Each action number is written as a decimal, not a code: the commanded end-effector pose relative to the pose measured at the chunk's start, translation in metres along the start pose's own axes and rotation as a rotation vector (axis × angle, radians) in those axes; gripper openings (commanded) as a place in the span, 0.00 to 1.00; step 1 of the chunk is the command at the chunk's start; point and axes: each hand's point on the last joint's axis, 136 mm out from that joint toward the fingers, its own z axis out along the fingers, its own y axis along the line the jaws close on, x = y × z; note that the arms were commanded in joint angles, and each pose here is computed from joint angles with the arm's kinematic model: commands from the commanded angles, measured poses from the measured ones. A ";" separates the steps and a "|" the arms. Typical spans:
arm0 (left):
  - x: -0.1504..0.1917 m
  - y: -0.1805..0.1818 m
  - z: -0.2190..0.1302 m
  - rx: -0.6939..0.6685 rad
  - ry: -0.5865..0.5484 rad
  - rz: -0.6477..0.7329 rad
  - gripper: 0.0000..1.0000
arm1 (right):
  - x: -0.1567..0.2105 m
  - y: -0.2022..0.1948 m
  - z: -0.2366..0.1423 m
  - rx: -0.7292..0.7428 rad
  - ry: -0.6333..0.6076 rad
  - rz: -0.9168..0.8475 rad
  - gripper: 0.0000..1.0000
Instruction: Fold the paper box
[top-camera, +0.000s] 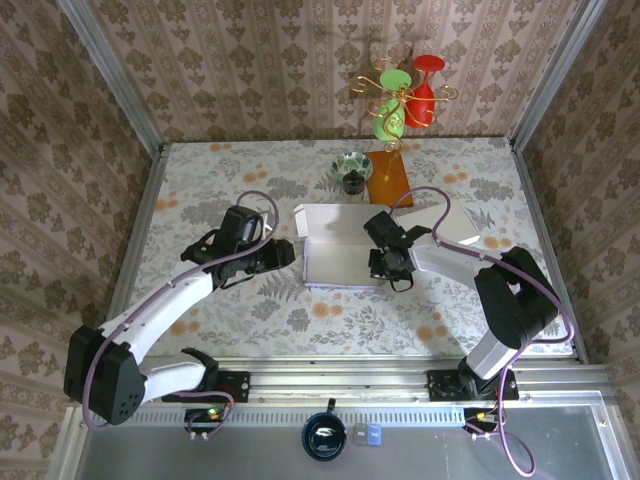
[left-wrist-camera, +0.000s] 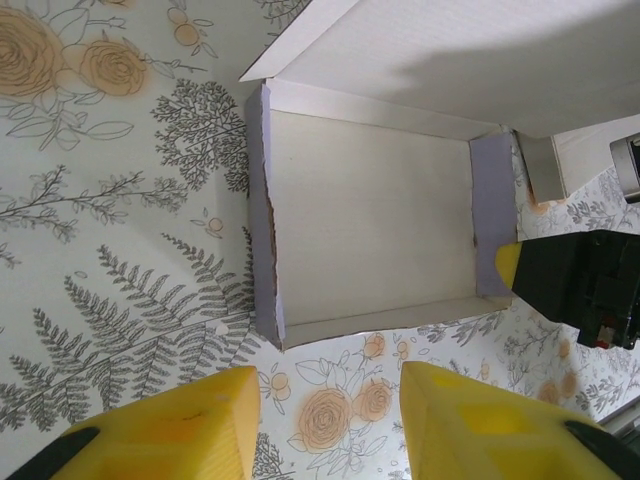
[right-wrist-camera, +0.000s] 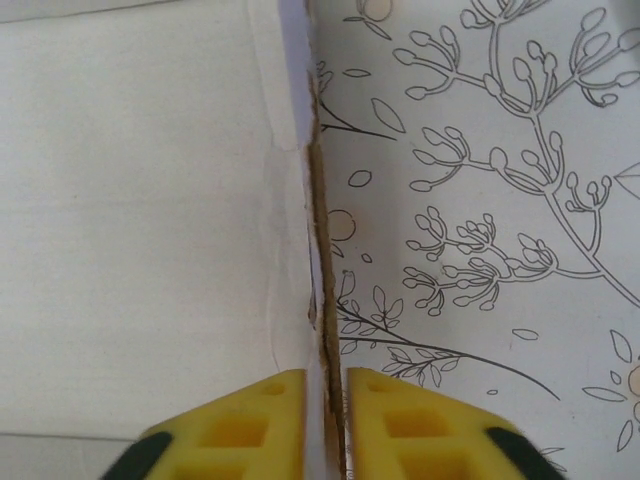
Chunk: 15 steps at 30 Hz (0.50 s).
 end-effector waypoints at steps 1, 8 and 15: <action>-0.017 -0.021 -0.004 0.052 -0.027 0.078 0.43 | -0.009 0.003 -0.019 -0.024 -0.040 -0.027 0.27; -0.030 -0.029 -0.004 0.052 0.002 0.202 0.45 | -0.022 -0.002 -0.060 -0.017 -0.121 -0.172 0.45; -0.058 -0.017 -0.012 0.055 -0.026 0.272 0.46 | -0.039 -0.017 -0.113 -0.059 -0.253 -0.284 0.53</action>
